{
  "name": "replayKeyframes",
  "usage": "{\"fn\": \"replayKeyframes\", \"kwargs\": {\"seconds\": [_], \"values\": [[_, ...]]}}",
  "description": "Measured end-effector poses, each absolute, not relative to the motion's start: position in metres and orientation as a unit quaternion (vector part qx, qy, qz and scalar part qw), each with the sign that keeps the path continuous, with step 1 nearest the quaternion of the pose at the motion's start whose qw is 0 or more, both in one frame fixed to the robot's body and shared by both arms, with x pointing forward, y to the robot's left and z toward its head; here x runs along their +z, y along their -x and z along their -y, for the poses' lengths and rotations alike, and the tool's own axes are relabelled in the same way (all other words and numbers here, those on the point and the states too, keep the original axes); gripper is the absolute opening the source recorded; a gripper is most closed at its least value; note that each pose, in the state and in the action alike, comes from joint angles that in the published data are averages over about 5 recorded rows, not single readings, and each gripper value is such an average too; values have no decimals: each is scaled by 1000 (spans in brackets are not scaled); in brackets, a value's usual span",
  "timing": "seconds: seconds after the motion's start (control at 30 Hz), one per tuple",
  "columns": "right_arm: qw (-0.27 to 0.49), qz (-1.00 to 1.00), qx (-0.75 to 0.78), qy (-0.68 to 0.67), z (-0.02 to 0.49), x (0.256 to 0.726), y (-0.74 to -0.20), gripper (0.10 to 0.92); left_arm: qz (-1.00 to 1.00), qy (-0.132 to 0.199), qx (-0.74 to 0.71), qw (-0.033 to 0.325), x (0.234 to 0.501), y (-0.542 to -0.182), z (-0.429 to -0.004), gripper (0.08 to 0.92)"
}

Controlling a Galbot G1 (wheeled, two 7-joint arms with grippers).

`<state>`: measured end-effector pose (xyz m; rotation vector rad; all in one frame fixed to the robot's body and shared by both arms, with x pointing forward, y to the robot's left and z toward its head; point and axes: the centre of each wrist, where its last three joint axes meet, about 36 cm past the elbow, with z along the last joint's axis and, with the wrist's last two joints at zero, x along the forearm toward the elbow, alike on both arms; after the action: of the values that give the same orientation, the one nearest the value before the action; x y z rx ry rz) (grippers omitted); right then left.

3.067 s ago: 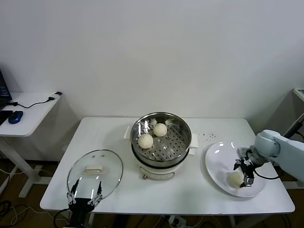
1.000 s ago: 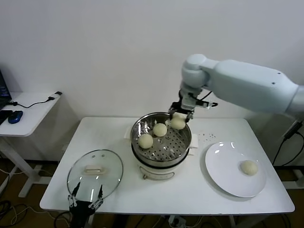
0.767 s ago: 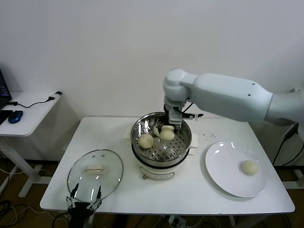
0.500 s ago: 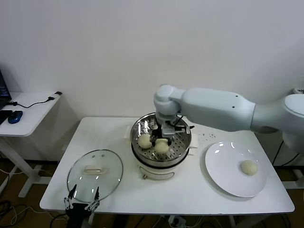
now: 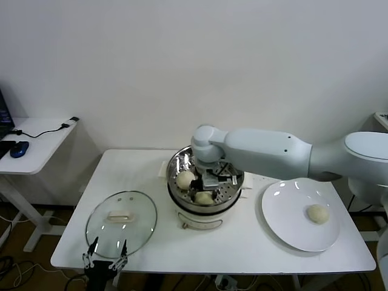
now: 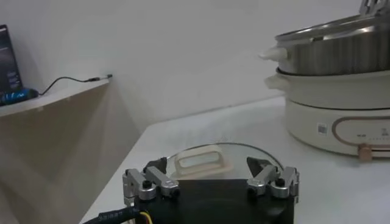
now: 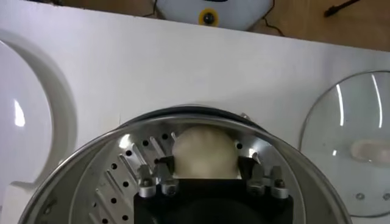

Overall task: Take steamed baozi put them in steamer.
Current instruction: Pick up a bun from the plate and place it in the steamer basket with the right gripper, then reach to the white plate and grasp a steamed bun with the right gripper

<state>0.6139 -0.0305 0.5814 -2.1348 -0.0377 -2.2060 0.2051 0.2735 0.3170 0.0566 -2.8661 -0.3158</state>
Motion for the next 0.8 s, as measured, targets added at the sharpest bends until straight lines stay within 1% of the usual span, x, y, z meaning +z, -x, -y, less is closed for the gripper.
{"fn": "replayKeyframes", "kwargs": {"seconds": [0.07, 0.13, 0.3, 0.43, 0.6, 0.8], "values": [[36, 10, -719, 694, 31, 583, -614, 800, 986, -19, -109, 128, 317, -206, -273, 823], [36, 5, -720, 693, 32, 586, -615, 817, 986, -20, -109, 128, 317, -206, -273, 823], [33, -15, -727, 685, 42, 602, -622, 822, 986, -20, -109, 128, 317, -205, -273, 823], [17, -43, -735, 676, 62, 623, -633, 823, 986, -19, -109, 127, 318, -206, -273, 823], [-24, -108, -742, 662, 106, 656, -655, 823, 986, -18, -110, 125, 321, -205, -271, 823], [-104, -241, -730, 631, 184, 685, -672, 823, 987, -17, -110, 119, 326, -205, -269, 823]]}}
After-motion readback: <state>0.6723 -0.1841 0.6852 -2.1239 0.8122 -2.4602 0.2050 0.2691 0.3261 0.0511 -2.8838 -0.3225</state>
